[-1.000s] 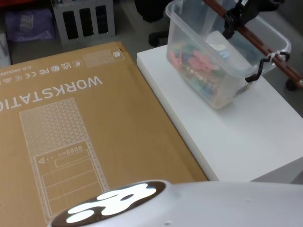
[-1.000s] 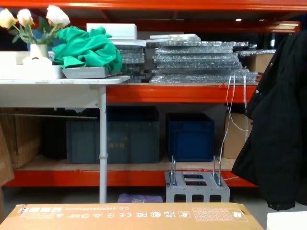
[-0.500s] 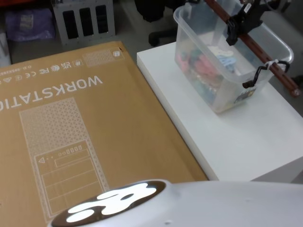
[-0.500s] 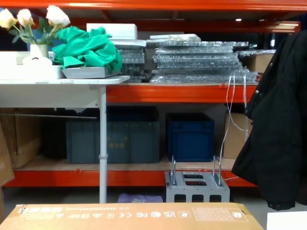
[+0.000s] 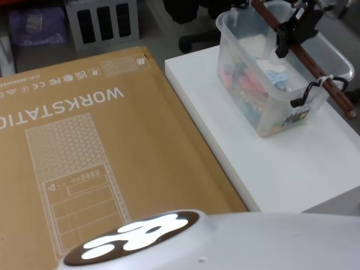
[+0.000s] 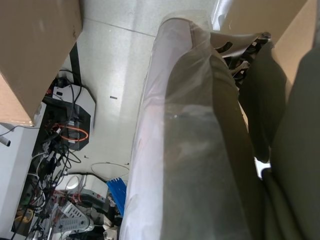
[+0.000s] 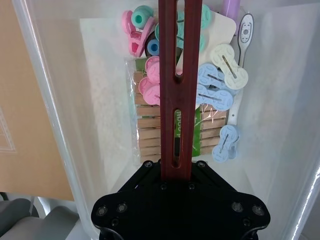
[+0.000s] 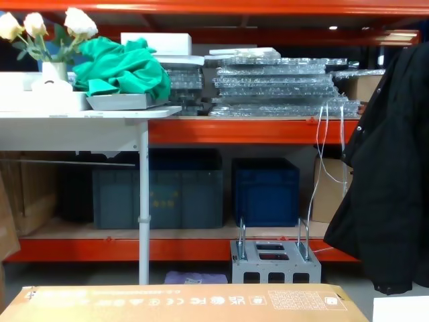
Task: Use one hand to grasp the basket and place it at the designated location.
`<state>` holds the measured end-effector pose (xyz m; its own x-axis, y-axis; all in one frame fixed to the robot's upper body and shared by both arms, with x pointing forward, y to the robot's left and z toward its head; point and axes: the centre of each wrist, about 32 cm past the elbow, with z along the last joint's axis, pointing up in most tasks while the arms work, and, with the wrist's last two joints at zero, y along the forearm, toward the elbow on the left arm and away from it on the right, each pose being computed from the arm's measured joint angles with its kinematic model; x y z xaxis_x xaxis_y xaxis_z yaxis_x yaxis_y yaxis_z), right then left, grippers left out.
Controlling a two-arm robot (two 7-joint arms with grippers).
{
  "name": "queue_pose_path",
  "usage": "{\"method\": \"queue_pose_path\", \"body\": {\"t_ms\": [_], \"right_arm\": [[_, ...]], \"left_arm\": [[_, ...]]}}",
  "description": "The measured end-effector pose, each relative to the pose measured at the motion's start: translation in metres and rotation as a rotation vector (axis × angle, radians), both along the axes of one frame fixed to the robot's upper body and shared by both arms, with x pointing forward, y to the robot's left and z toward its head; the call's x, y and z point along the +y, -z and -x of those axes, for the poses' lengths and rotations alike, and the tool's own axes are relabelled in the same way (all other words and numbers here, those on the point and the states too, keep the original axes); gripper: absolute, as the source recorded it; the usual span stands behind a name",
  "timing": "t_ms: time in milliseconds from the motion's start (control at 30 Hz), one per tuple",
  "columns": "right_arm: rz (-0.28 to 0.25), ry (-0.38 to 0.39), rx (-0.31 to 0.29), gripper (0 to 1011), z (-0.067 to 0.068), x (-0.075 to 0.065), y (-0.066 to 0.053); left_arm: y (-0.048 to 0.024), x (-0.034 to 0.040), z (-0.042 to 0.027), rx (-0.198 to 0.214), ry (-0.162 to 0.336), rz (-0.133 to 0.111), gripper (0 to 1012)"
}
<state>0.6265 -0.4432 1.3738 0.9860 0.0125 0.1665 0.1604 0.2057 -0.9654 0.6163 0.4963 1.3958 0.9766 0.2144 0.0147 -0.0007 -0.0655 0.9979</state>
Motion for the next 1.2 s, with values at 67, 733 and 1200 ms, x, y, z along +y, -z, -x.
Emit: {"method": "queue_pose_path", "body": {"t_ms": [67,733,1200], "right_arm": [[-0.004,0.007,0.006,0,-0.0009,-0.0011,0.0019],[-0.012,-0.009,0.045,1,-0.0069,-0.0006,0.0106],[-0.007,-0.023,0.023,395,-0.0043,-0.001,0.0049]], "left_arm": [[0.0,0.0,0.0,0.0,0.0,0.0,0],[0.0,0.0,0.0,0.0,0.0,0.0,0],[0.0,0.0001,0.0,0.0,0.0,0.0,0]]}}
